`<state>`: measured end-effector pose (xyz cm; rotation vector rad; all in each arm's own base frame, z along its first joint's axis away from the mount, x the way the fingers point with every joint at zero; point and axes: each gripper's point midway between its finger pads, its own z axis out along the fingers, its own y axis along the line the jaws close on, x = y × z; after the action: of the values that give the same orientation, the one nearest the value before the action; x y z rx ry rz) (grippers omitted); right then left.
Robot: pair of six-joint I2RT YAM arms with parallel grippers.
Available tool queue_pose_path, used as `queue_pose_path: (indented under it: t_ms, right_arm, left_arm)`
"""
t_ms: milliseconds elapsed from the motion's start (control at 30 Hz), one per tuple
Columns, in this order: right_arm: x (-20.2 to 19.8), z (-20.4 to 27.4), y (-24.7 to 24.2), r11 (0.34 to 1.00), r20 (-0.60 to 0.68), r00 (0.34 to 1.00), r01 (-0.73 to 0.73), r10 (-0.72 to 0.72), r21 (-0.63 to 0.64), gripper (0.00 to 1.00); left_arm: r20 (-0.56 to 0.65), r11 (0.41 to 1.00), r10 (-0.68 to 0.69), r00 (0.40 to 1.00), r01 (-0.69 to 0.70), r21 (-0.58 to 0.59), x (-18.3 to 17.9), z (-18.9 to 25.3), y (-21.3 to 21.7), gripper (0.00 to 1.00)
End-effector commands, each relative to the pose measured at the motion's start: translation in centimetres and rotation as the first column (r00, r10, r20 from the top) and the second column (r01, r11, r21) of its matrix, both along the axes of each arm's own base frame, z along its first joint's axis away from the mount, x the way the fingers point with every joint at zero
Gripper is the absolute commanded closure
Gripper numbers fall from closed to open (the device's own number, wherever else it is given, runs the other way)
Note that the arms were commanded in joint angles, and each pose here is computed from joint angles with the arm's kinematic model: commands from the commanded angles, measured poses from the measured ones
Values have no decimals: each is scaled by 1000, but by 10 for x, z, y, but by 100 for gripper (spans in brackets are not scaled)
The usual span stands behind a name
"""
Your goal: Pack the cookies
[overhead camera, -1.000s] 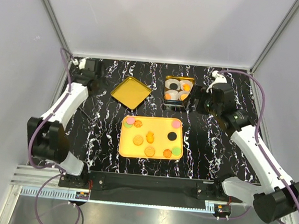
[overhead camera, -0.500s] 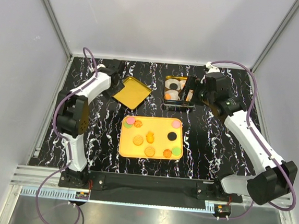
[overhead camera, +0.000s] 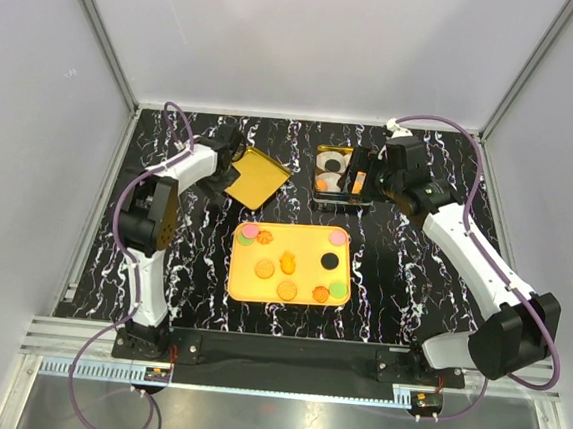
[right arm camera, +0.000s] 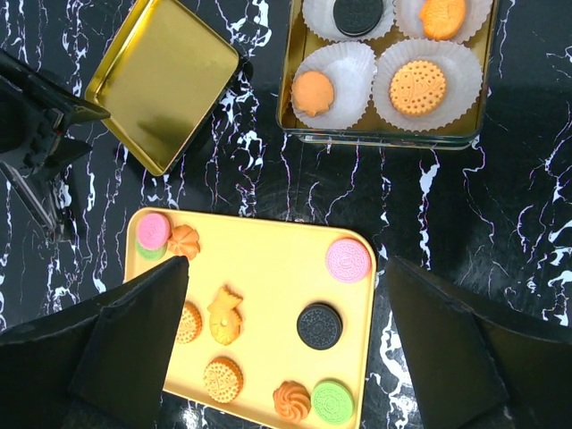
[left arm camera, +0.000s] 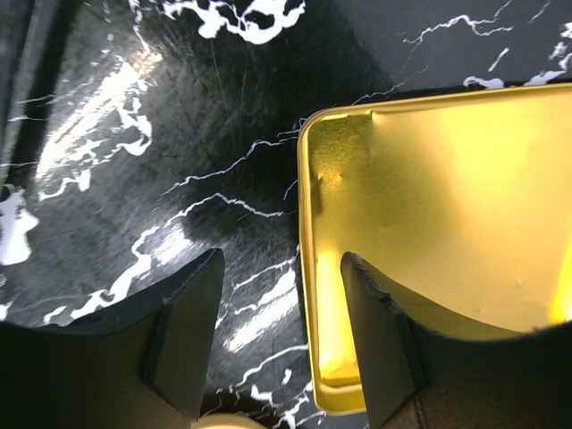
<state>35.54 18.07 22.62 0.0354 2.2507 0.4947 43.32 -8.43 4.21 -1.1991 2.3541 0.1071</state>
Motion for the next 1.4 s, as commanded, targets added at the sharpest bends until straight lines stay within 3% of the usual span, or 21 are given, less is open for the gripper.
queue_pose_path:
  t_ms: [0,367,700,1133,1367]
  right_arm:
    - [9,18,7,1000,54,998,-20,19,21,2]
    - [13,10,7,1000,36,999,-13,13,6,1]
    - [23,0,17,999,10,999,-39,39,9,1]
    - [60,-46,59,976,-88,972,-219,219,4,5]
    - [93,-54,87,950,-93,946,-311,312,24,8]
  left_arm:
    - [38,999,20,999,-19,-27,12,-6,-7,41]
    - [33,999,-13,999,15,-46,25,-23,-16,56]
    - [45,991,-106,993,110,-80,30,-37,-21,100]
    - [195,914,-357,914,384,-128,48,-6,-4,100]
    - [295,881,-394,871,449,-150,50,9,-7,100]
